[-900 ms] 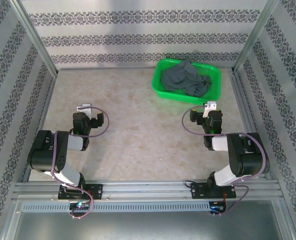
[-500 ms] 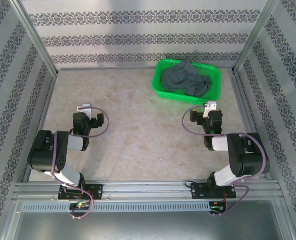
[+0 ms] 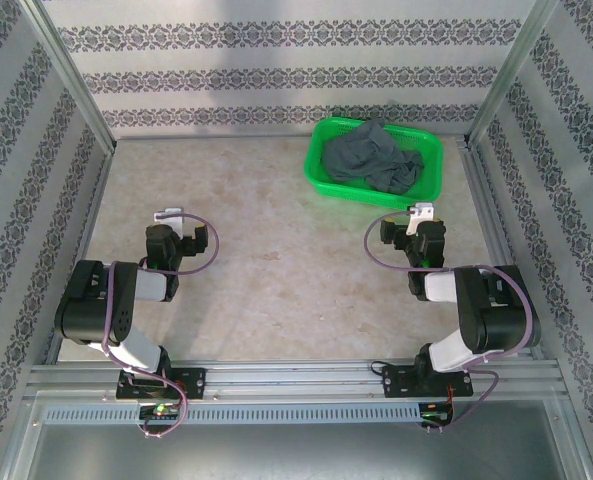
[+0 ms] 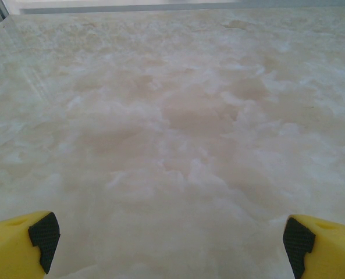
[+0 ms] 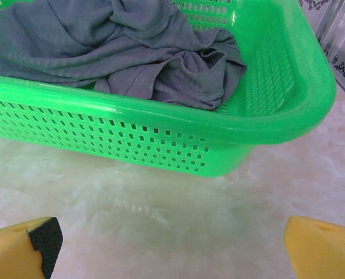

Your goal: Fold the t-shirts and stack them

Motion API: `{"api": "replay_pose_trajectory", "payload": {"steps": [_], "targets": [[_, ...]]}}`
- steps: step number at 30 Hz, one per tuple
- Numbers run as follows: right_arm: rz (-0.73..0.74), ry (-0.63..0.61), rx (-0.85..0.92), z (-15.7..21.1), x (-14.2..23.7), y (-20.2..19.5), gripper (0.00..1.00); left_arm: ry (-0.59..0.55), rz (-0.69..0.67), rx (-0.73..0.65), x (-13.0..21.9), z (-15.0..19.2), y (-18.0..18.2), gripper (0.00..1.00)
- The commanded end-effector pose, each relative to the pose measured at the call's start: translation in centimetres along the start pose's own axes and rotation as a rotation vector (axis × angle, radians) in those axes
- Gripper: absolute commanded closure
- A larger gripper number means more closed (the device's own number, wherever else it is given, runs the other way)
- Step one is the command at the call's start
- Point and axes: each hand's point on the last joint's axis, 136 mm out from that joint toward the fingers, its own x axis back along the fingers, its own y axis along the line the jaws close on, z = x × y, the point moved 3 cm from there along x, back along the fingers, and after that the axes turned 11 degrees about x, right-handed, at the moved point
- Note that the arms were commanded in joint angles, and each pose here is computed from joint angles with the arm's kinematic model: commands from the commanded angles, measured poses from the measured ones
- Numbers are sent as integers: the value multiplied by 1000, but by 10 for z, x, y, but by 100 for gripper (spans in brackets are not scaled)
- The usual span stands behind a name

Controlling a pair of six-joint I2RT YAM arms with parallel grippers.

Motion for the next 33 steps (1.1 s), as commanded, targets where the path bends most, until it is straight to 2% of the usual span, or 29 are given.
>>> {"api": "replay_pose_trajectory", "payload": {"steps": [1, 4, 5, 7, 9, 10, 11, 12, 13, 14, 16, 18, 20, 24, 29, 33], "targets": [[41, -67, -20, -22, 4, -7, 2, -91, 11, 2, 7, -15, -3, 0], [115, 13, 26, -46, 17, -12, 2, -137, -90, -40, 26, -39, -7, 0], [119, -38, 28, -68, 24, -11, 2, -139, -100, -66, 33, -52, -14, 0], [138, -162, 44, -116, 44, -8, 2, -222, -85, -40, 50, -88, -27, 0], [181, -178, -53, -163, 62, -12, 2, -315, -96, 16, 67, -131, -38, 0], [193, -113, -207, -174, 68, -20, 2, -344, -167, 139, 74, -150, -31, 0], [210, -18, -400, -175, 74, -30, 2, -310, -252, 316, 80, -159, -20, 0], [214, 38, -546, -175, 77, -37, 2, -227, -301, 470, 86, -154, -13, 0], [107, 58, -642, -178, 67, -35, 2, -156, -333, 591, 95, -151, -9, 0], [15, 85, -717, -176, 56, -34, 2, -136, -291, 686, 92, -151, -8, 0], [36, 182, -720, -169, 43, -28, 3, -29, -156, 857, 74, -145, -14, 0], [102, 272, -606, -171, 36, -21, 9, 79, -144, 861, 64, -140, -29, 0], [85, 362, -556, -171, 19, -8, 16, 161, -138, 778, 56, -136, -51, 0], [39, 506, -523, -157, -22, 14, 16, 266, -40, 705, 40, -126, -93, 0], [-8, 545, -524, -147, -83, 30, 15, 354, 110, 651, 27, -116, -140, 0], [-32, 537, -596, -140, -126, 28, 17, 398, 192, 675, 16, -109, -161, 5]]}}
